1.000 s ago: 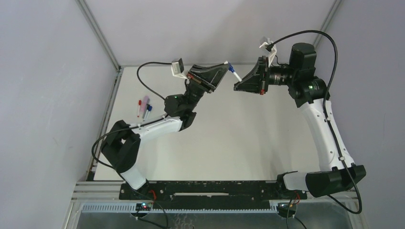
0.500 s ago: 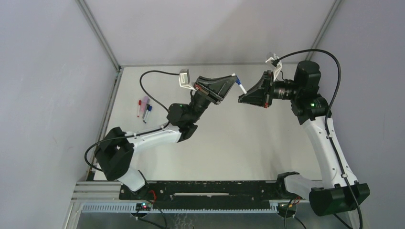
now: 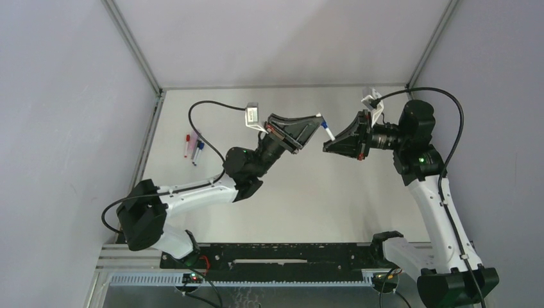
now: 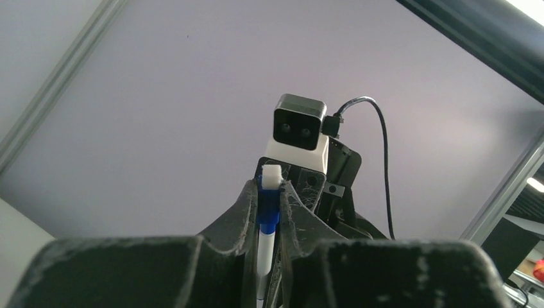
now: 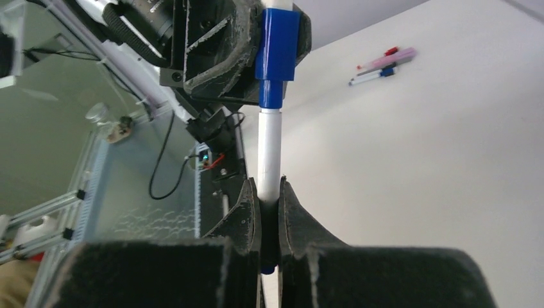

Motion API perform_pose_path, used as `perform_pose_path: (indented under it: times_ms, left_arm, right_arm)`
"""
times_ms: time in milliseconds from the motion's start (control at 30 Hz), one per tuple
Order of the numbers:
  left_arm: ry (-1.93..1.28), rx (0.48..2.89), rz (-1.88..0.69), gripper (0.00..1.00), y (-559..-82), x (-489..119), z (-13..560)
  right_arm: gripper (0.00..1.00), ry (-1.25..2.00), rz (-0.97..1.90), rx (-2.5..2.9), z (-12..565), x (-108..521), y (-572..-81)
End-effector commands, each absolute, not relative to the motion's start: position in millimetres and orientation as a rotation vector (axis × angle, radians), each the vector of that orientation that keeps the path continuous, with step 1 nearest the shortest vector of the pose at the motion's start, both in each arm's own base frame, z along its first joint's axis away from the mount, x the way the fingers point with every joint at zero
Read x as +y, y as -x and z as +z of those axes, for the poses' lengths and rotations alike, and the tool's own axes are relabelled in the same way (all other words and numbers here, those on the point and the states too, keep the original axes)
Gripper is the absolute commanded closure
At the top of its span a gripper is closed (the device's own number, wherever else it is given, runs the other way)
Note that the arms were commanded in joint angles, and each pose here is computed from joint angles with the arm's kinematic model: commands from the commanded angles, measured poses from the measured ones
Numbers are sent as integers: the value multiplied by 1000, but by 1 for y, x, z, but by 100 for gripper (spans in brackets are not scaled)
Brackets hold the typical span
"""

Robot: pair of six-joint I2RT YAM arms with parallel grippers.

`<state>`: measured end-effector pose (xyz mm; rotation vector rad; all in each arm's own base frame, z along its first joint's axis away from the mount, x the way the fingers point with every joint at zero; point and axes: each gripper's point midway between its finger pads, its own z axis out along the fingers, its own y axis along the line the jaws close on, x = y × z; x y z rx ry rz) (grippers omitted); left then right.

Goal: Insert the pens into the pen caps
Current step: Insert the pen cap onto the pen.

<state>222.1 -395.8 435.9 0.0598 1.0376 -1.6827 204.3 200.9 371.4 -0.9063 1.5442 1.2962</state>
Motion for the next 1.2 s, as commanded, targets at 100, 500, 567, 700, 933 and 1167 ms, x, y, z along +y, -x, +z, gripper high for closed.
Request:
perform_pose_path:
  times_ms: [100,500,567,700,933,1167]
  left_arm:
    - [-574,1646,-1737,100,-109,-468,261]
    - [-531,1800,-1574,100,-94,-474,215]
    - [-565,1729,-1684,100,-80,-474,223]
    - [-568,1790,-1636,100,-77,-473,206]
    - [-535,1735,-1686,100,-71,-471,214]
    - [-545,1664,-1659,100,-71,-467,222]
  right_arm:
    - [100,904,1304,1428,378,207,-222]
    - [100,869,1342,1363,366,206,-215]
    - [100,869,1355,1357,364,207,-213]
    - [100,829,1282,1369,360,206,-221]
    - [100,881,1299,1365,350,213,-214]
    - [100,925,1265,1367,336,217,-214]
